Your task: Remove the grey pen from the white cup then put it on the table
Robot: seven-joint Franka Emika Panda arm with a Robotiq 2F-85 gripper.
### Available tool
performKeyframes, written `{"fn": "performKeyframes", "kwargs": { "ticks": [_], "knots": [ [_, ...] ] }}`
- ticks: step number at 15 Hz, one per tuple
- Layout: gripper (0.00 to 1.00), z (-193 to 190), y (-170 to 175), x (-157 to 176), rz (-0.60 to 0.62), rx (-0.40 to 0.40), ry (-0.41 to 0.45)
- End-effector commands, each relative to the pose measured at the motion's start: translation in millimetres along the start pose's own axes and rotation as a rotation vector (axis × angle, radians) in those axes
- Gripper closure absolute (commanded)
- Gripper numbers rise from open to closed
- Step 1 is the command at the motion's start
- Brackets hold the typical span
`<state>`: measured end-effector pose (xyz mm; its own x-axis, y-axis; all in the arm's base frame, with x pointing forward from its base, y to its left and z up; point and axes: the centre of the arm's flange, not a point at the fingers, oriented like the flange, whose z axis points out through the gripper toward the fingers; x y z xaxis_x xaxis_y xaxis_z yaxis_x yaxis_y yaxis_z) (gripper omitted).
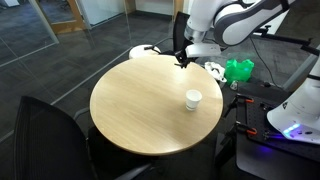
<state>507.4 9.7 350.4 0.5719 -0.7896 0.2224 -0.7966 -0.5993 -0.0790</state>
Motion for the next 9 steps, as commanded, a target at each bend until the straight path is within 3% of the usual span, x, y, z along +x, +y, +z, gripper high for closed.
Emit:
{"fn": "performKeyframes", "kwargs": {
  "ticks": [1,9],
  "knots": [
    [0.96,18.9,-0.5,26.8,0.093,-0.002,0.007],
    [0.96,78.3,-17.5,84.1,0.259,-0.082,0.020]
  ]
}}
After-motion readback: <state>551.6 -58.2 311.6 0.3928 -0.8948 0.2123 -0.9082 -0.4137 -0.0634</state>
